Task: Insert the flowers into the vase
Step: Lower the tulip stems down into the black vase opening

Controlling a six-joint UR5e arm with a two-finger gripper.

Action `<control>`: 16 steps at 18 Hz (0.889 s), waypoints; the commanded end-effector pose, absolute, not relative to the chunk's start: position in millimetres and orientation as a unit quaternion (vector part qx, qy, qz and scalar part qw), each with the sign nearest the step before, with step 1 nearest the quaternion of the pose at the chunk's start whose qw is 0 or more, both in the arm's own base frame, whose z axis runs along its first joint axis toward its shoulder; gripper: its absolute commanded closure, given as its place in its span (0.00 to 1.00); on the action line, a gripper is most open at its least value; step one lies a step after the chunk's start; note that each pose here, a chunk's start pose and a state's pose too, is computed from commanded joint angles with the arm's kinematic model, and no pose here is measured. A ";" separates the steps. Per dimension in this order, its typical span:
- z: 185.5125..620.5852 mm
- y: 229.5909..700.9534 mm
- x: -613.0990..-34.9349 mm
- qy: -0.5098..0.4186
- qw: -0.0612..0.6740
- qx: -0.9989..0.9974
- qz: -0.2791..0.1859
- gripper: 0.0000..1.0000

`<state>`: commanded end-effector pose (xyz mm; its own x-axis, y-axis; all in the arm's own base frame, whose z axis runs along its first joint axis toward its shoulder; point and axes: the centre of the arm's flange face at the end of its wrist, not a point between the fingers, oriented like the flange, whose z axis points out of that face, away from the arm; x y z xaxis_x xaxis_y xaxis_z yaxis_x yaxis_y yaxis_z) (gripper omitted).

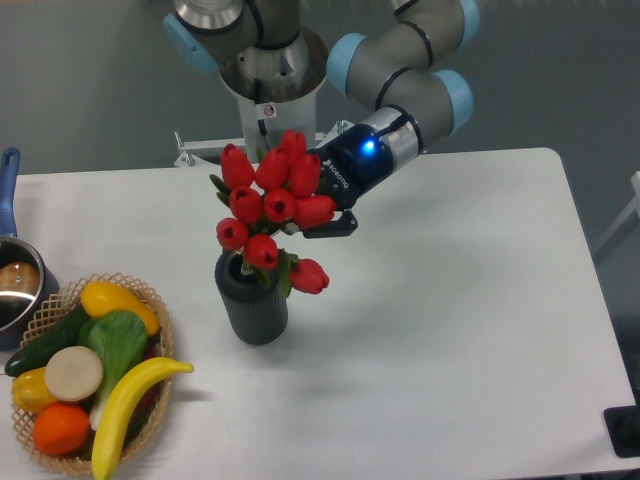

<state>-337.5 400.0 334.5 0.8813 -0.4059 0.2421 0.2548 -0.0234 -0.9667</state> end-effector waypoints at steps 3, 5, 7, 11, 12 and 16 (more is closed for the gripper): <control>315.0 395.2 -327.8 0.053 0.691 -0.681 -0.236 0.96; 300.9 390.4 -316.7 0.043 0.687 -0.683 -0.244 0.91; 294.5 389.4 -312.6 0.049 0.687 -0.685 -0.238 0.82; 282.3 387.3 -307.6 0.055 0.686 -0.688 -0.231 0.66; 281.5 387.7 -308.4 0.056 0.686 -0.688 -0.230 0.59; 277.6 381.8 -314.9 0.049 0.679 -0.698 -0.224 0.16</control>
<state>-314.9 381.8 277.6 0.8950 -0.3723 0.2459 0.2355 -0.0739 -0.9691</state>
